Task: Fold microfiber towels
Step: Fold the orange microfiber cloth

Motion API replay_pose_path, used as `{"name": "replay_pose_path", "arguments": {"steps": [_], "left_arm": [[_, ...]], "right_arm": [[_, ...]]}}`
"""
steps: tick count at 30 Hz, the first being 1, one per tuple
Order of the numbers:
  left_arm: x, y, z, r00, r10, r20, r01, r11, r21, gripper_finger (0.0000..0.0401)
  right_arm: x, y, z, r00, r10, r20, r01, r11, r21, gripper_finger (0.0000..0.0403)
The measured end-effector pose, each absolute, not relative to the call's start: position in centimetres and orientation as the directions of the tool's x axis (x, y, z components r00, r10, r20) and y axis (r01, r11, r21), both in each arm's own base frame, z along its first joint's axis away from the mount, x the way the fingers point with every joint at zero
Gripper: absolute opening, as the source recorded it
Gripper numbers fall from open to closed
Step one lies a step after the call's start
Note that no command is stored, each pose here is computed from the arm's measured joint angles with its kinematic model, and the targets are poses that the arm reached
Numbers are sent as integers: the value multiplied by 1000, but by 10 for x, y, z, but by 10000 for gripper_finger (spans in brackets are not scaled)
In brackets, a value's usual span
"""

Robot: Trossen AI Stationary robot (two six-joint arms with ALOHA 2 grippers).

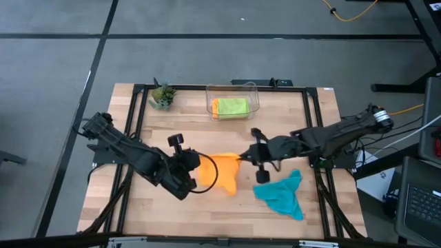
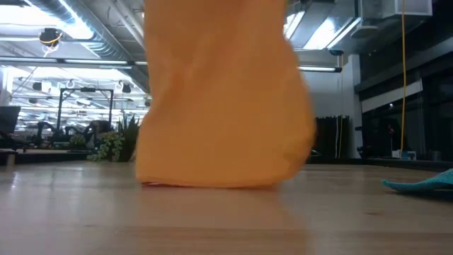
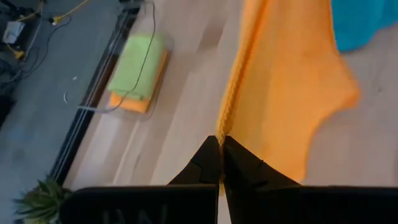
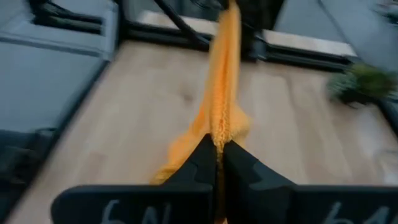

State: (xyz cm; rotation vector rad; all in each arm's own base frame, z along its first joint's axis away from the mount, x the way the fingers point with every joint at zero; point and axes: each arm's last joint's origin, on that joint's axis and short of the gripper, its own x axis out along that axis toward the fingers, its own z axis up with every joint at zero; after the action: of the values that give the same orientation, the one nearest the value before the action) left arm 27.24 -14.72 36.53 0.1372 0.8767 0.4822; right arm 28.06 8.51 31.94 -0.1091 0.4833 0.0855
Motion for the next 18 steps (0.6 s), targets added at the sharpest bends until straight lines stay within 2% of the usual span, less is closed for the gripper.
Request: {"name": "replay_pose_path", "arguments": {"steps": [11,18], "left_arm": [[268,-167,409,709,321,-628,-312,941,129,0],[263,-192,418,802,211,-558,-255,967,-1,0]], "right_arm": [[257,120,347,895,230,-382,-232,972,41,9],[248,143,373,898,307,-317,-304,951,59,7]]}}
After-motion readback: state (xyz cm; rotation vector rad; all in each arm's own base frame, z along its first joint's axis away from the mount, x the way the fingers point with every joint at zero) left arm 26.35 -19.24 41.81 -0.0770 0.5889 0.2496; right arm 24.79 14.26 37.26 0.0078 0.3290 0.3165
